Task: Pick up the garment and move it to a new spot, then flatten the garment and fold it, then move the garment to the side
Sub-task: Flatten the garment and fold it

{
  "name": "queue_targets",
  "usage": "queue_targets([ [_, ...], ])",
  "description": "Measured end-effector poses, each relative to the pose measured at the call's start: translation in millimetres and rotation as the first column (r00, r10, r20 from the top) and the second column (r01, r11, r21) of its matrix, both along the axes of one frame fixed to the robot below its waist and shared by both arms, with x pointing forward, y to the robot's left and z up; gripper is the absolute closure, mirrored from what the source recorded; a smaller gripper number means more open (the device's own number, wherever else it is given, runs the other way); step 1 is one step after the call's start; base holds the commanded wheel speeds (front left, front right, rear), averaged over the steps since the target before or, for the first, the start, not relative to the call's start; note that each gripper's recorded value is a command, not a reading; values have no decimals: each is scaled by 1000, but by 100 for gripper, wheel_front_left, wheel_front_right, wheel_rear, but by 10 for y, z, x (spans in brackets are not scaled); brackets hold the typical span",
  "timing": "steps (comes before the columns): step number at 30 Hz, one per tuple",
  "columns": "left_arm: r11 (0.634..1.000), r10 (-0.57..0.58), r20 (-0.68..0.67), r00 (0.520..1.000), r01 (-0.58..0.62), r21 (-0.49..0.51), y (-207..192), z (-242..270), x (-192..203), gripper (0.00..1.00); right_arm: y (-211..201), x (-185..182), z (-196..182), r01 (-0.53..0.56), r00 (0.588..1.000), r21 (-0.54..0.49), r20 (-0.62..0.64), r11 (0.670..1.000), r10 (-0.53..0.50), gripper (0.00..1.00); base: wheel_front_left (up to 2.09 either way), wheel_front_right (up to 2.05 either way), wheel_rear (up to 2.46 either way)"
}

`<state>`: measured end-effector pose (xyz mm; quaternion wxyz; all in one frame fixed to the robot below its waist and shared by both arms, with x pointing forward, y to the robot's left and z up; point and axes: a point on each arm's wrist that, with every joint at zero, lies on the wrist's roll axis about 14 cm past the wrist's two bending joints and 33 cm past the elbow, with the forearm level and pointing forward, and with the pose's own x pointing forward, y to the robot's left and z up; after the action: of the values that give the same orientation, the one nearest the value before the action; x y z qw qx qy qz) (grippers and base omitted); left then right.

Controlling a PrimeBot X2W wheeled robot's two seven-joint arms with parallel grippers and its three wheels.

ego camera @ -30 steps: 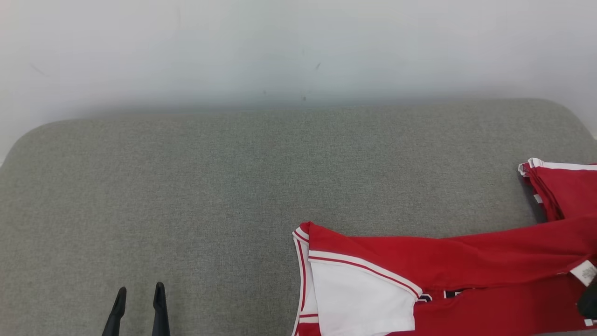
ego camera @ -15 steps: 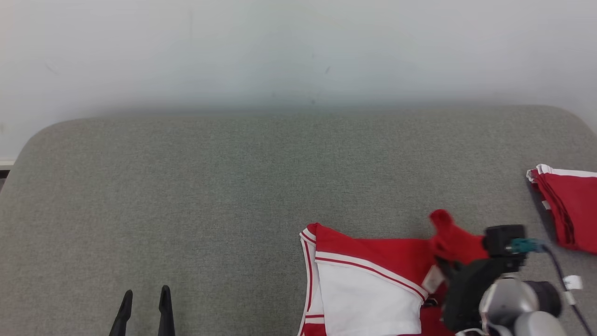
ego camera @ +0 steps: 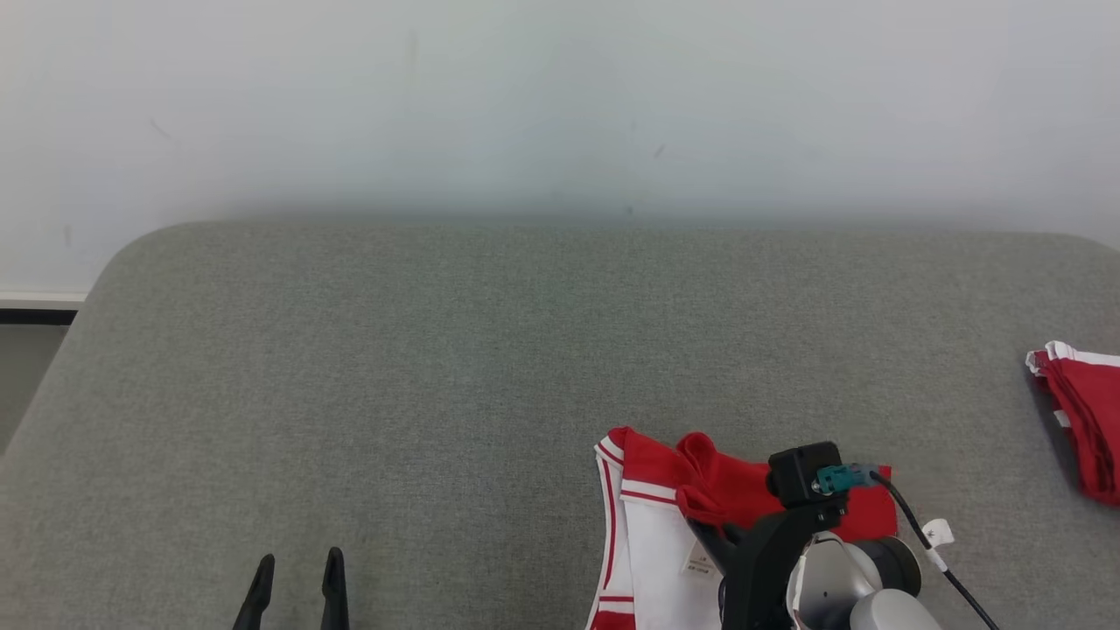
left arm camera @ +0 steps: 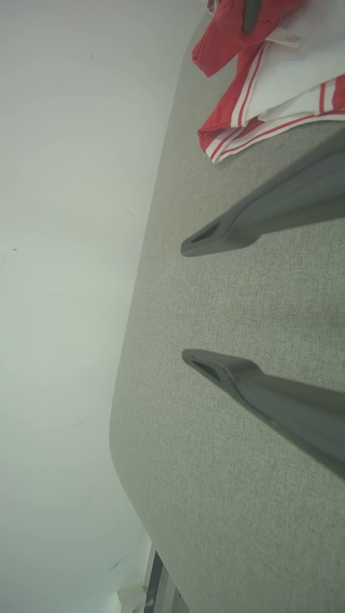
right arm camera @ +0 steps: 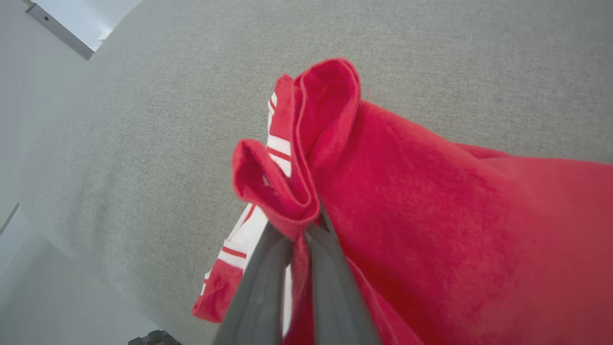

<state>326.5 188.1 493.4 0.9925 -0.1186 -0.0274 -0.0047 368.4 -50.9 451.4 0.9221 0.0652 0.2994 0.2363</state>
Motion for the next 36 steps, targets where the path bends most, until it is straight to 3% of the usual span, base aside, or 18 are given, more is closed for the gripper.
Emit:
queue_targets([
  [18,998,64,-18,998,-65,-11,178,-64,-206,0,453,19,-151,-110,994,31,-23,993,110,98,0,0,0],
  [19,998,66,-19,998,-66,-11,185,-67,-210,0,457,26,-153,-110,994,30,-21,993,111,56,0,0,0],
  [20,998,67,-19,998,-67,-12,191,-68,-211,0,453,37,-155,-108,994,29,-20,994,109,0,0,0,0],
  [29,998,65,-23,998,-65,-11,205,-77,-175,0,495,147,163,-83,995,139,74,987,73,0,0,0,0],
  [36,999,49,-19,999,-49,-10,172,-63,-109,0,25,315,401,14,978,90,208,996,-32,0,0,0,0],
])
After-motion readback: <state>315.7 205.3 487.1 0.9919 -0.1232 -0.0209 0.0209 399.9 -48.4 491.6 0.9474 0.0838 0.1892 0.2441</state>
